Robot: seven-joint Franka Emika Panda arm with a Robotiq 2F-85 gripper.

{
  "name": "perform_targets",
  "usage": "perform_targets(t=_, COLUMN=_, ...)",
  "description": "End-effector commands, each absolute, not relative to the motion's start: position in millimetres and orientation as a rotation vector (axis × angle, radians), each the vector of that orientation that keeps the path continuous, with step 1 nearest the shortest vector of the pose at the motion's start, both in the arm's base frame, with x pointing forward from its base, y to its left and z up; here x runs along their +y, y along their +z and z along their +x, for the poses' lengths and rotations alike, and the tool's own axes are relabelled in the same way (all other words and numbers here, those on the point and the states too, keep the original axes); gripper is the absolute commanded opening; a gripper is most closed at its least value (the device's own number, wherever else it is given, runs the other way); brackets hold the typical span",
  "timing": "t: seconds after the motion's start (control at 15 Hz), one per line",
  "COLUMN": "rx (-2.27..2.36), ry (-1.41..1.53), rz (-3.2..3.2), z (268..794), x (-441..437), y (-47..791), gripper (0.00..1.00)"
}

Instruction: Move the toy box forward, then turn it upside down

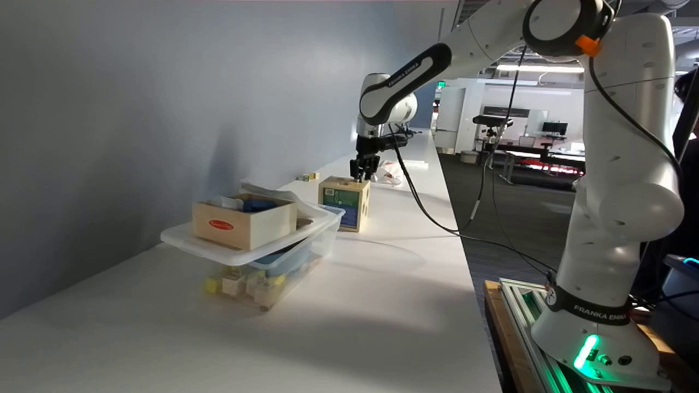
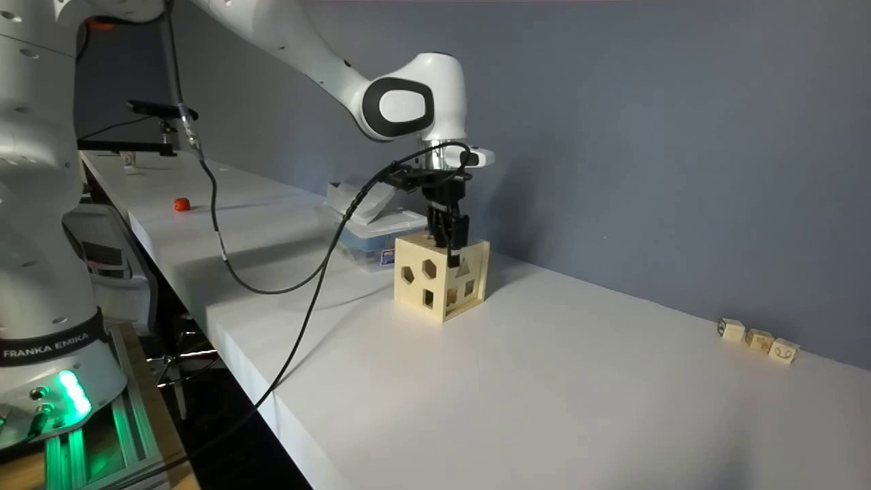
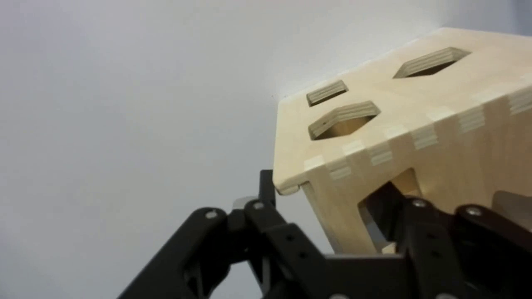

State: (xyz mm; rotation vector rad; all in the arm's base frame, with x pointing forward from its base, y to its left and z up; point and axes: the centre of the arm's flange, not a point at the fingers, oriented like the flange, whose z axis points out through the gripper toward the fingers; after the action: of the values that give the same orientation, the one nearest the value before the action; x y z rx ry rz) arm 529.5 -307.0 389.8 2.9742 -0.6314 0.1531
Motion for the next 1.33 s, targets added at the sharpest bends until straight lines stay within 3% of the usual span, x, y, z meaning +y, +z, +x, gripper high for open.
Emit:
perform_targets(t=0.0, rx=-0.703, ry=0.118, rz=3.036, z=534.0, x=-307.7, y=398.4, gripper=0.26)
perform_targets(t=0.6, rx=-0.864, ry=0.011, rz=2.963, z=577.8, x=-311.8, y=409.3, gripper=0.23)
perform_targets(t=0.67, rx=-0.869, ry=0.011, rz=3.003, z=561.2, x=-305.9, y=397.3, gripper=0.48)
perform_targets(t=0.87, rx=-0.856, ry=0.018, rz=2.982, z=570.1, x=-308.0, y=397.4, gripper=0.48)
perform_targets(t=0.93, rx=-0.924, ry=-0.010, rz=2.991, z=574.1, x=-302.4, y=402.6, gripper=0.23)
perform_targets(t=1.27, rx=-1.378, ry=-0.069, rz=2.794, z=607.5, x=-280.9, y=423.1, gripper=0.23)
